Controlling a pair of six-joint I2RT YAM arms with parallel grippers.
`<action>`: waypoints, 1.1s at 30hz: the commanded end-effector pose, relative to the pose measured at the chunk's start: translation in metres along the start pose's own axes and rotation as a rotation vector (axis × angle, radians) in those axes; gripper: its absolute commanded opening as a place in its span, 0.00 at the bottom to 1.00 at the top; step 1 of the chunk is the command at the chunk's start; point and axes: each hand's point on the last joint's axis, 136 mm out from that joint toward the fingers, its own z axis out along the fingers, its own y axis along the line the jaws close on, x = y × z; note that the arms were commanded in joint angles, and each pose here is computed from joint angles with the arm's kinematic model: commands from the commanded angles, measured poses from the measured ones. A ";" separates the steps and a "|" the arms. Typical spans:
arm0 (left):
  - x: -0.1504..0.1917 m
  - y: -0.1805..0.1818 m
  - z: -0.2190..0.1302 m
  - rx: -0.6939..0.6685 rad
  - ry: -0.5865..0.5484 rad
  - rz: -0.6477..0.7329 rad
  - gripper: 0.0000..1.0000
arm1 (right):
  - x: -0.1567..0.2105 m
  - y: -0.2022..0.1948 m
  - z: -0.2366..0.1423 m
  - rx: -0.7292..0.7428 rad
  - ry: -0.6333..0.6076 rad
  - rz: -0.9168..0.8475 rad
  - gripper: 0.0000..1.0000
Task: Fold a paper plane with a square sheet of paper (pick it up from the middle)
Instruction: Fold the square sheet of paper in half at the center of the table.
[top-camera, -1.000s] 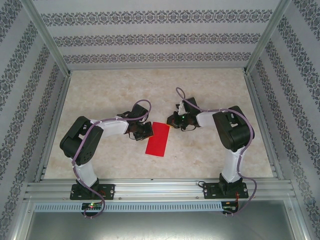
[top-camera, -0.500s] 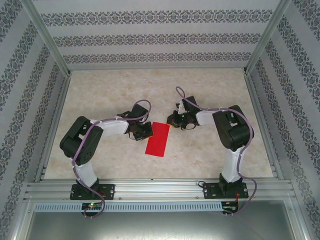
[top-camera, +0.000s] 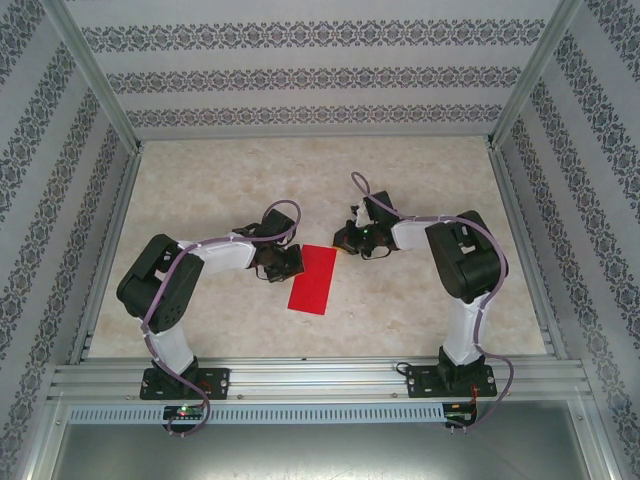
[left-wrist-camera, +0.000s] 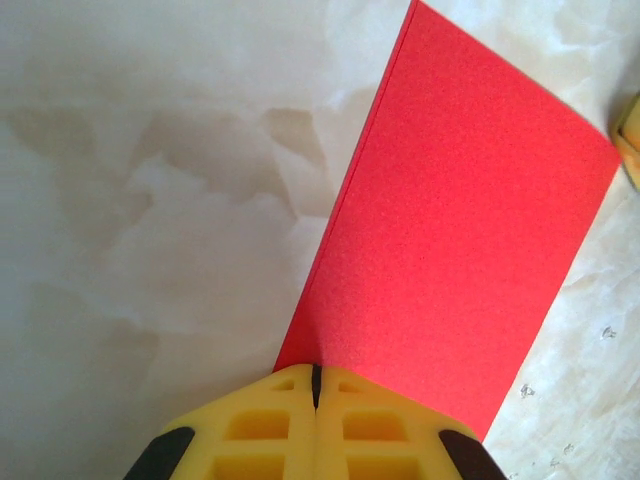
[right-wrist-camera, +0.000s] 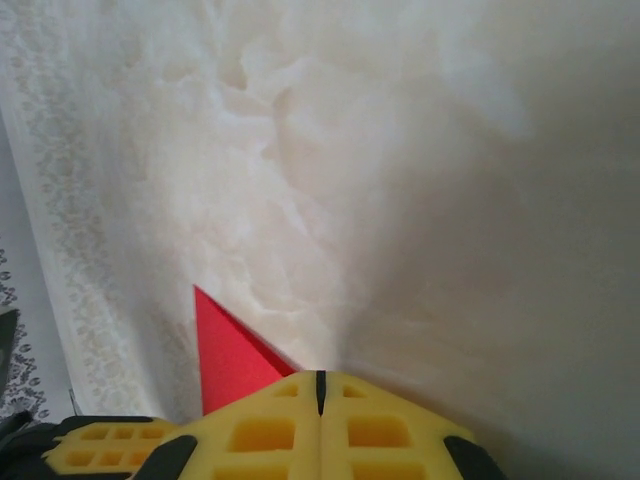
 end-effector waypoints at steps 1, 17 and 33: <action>0.019 0.032 0.003 -0.121 0.045 -0.013 0.00 | 0.008 -0.020 0.010 0.025 0.022 0.035 0.05; 0.018 0.034 0.006 -0.120 0.033 -0.022 0.00 | 0.034 0.053 -0.033 -0.056 -0.008 -0.109 0.07; 0.018 0.033 0.007 -0.117 0.038 -0.009 0.00 | 0.083 0.006 -0.012 0.021 0.063 -0.052 0.08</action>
